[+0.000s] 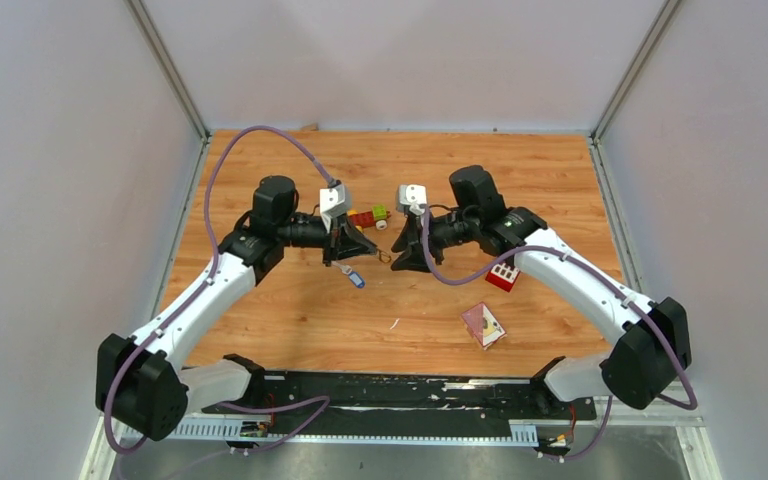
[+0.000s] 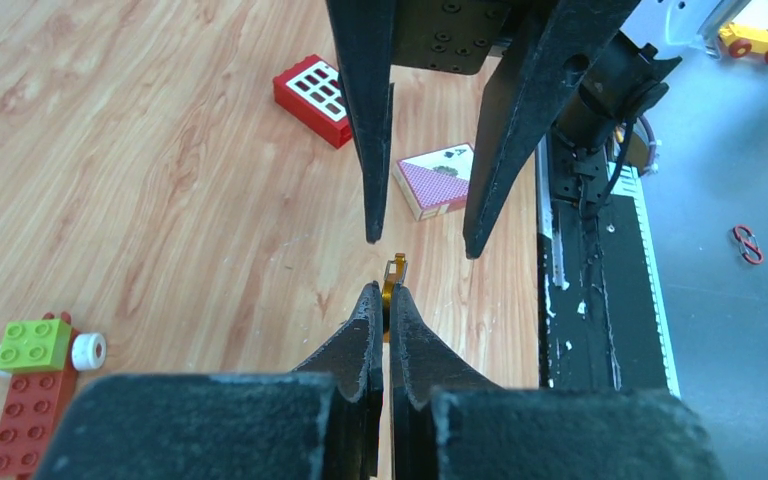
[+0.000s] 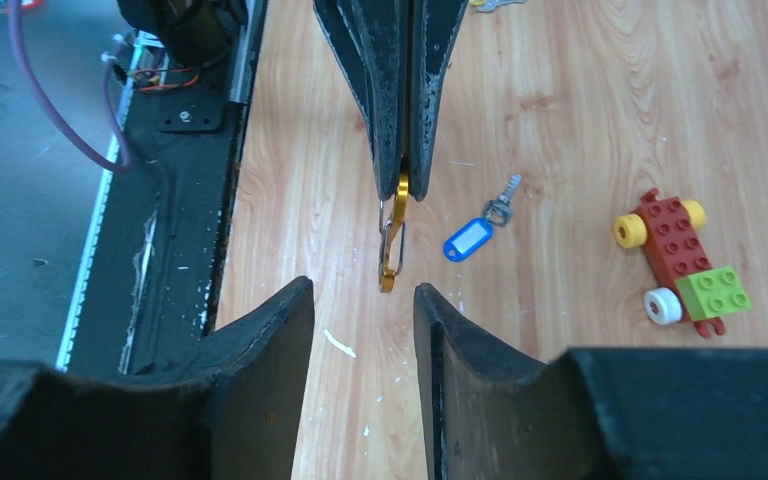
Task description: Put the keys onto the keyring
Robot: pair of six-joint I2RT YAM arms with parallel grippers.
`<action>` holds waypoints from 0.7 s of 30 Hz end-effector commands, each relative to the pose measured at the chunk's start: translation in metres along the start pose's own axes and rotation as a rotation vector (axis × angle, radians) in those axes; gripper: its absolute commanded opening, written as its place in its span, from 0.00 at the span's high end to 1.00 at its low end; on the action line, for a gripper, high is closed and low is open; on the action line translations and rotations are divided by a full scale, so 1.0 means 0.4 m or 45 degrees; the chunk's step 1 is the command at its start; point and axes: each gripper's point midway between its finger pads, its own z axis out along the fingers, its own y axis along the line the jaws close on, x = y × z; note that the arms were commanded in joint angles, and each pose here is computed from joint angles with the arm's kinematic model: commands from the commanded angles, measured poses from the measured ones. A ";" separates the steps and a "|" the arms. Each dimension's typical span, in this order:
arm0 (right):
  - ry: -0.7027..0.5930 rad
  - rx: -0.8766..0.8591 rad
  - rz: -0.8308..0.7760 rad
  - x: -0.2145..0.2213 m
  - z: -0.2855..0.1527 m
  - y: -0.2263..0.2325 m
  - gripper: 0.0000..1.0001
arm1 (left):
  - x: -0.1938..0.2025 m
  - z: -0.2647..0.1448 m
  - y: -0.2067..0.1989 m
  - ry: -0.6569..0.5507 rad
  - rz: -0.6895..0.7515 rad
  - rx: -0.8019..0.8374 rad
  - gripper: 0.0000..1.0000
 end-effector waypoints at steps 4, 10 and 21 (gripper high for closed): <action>-0.068 -0.125 0.034 -0.019 0.021 0.020 0.64 | -0.036 0.013 -0.020 -0.042 0.128 0.028 1.00; -0.031 -0.082 0.047 0.005 0.029 -0.001 0.75 | -0.034 0.016 -0.016 -0.029 0.127 0.024 1.00; -0.062 -0.027 0.049 -0.016 0.024 -0.020 1.00 | -0.052 0.020 -0.003 -0.058 0.136 -0.001 0.71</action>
